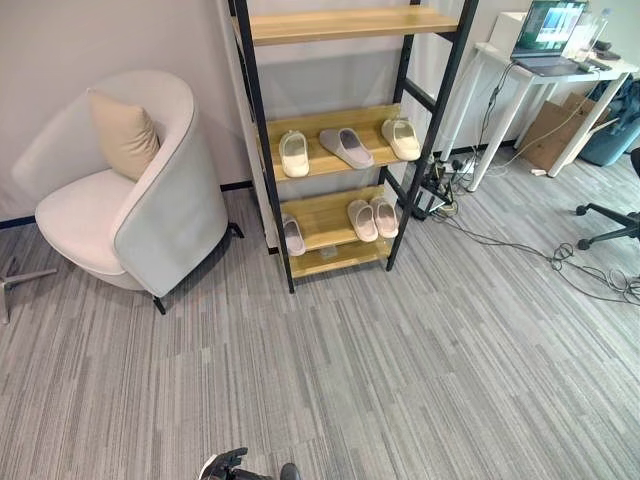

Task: Arrange the slippers neatly on the shoe rack.

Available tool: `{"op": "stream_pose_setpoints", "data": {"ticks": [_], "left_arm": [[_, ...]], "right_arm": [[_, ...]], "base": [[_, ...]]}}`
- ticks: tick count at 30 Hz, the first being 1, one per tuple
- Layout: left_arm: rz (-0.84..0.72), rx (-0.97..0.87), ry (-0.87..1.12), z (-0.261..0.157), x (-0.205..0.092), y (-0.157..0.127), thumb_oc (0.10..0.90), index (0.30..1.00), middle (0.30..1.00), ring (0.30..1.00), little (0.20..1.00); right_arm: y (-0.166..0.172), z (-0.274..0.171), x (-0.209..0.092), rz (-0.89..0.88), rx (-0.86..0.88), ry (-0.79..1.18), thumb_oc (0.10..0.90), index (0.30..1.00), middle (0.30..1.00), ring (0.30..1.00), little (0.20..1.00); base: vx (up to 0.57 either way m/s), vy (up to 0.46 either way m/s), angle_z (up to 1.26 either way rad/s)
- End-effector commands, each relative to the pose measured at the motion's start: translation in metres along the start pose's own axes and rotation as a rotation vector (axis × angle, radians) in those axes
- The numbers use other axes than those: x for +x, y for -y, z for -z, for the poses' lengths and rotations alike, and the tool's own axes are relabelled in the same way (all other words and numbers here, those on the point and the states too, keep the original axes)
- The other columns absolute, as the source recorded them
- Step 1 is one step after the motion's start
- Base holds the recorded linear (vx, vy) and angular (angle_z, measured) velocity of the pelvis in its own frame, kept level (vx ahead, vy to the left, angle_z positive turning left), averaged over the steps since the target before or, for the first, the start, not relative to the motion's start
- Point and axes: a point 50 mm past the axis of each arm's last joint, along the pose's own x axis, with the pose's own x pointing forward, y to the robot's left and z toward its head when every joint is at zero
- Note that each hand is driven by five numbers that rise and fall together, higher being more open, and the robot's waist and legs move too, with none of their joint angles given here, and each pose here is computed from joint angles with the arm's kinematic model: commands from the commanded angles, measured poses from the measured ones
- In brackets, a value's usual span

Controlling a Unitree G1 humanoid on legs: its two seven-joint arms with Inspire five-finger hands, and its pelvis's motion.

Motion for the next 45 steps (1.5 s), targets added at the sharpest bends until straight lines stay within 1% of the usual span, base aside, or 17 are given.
{"op": "stream_pose_setpoints", "data": {"ticks": [1,6,9,14,18,19,23,27,30,35,36,39,41,43,45], "left_arm": [[0.005,0.052,0.089,-0.033,0.005,-0.002,0.800,0.900,0.900,0.900,0.900],[0.024,0.081,0.082,-0.030,0.005,0.003,0.800,0.900,0.900,0.900,0.900],[0.034,0.093,0.035,-0.017,0.003,0.005,0.800,0.900,0.900,0.900,0.900],[0.035,0.094,0.003,-0.008,0.002,0.007,0.800,0.900,0.900,0.900,0.900],[0.031,0.078,-0.023,0.000,0.001,0.005,0.800,0.900,0.900,0.900,0.900],[0.025,0.077,-0.017,-0.002,0.001,0.003,0.800,0.900,0.900,0.900,0.900],[0.007,0.086,0.009,-0.011,0.003,-0.003,0.800,0.900,0.900,0.900,0.900],[-0.003,0.137,0.063,-0.029,0.005,-0.006,0.800,0.900,0.900,0.900,0.900],[-0.014,0.203,0.115,-0.046,0.006,-0.004,0.800,0.900,0.900,0.900,0.900],[-0.036,0.203,0.144,-0.057,0.006,-0.008,0.800,0.900,0.900,0.900,0.900],[-0.021,0.248,0.146,-0.057,0.007,-0.002,0.800,0.900,0.900,0.900,0.900],[-0.015,0.273,0.130,-0.053,0.007,0.000,0.800,0.900,0.900,0.900,0.900],[-0.005,0.293,0.113,-0.047,0.007,0.002,0.800,0.900,0.900,0.900,0.900],[0.009,0.324,0.092,-0.040,0.006,0.004,0.800,0.900,0.900,0.900,0.900],[0.021,0.347,0.013,-0.015,0.004,0.003,0.800,0.900,0.900,0.900,0.900]], "right_arm": [[0.017,-0.020,0.000,0.022,-0.096,0.057,0.800,0.900,0.900,0.900,0.900],[0.025,-0.024,0.000,0.043,-0.101,0.062,0.800,0.900,0.900,0.900,0.900],[0.020,-0.027,0.000,0.031,-0.109,0.073,0.800,0.900,0.900,0.900,0.900],[0.016,-0.031,0.001,0.025,-0.114,0.084,0.800,0.900,0.900,0.900,0.900],[0.010,-0.021,0.001,0.010,-0.120,0.051,0.800,0.900,0.900,0.900,0.900],[0.006,-0.012,0.001,0.000,-0.128,0.023,0.800,0.900,0.900,0.900,0.900],[-0.005,-0.008,0.001,-0.037,-0.150,0.004,0.800,0.900,0.900,0.900,0.900],[-0.013,-0.028,0.004,-0.060,-0.196,0.059,0.800,0.900,0.900,0.900,0.900],[-0.021,-0.056,0.004,-0.071,-0.243,0.159,0.800,0.900,0.900,0.900,0.900],[-0.022,-0.063,0.004,-0.058,-0.281,0.188,0.800,0.900,0.900,0.900,0.900],[-0.019,-0.056,0.004,-0.050,-0.300,0.157,0.800,0.900,0.900,0.900,0.900],[-0.013,-0.049,0.004,-0.036,-0.279,0.130,0.800,0.900,0.900,0.900,0.900],[-0.003,-0.036,0.003,-0.015,-0.196,0.088,0.800,0.900,0.900,0.900,0.900],[0.003,-0.027,0.003,0.000,-0.181,0.051,0.800,0.900,0.900,0.900,0.900],[0.012,-0.010,0.001,0.020,-0.154,-0.006,0.800,0.900,0.900,0.900,0.900]], "base": [[0.04,-0.151,0.11],[0.09,-0.069,0.03],[0.18,0.001,0.01],[0.26,0.022,-0.29],[0.27,0.088,-0.49],[0.19,0.080,-0.29],[0.36,0.146,-0.13],[0.21,0.121,-0.05],[0.17,0.174,-0.19],[0.29,0.054,0.07],[0.40,-0.104,0.48],[0.29,-0.089,0.32],[0.30,-0.139,0.48],[0.31,-0.230,0.60],[0.32,-0.362,0.75]]}}
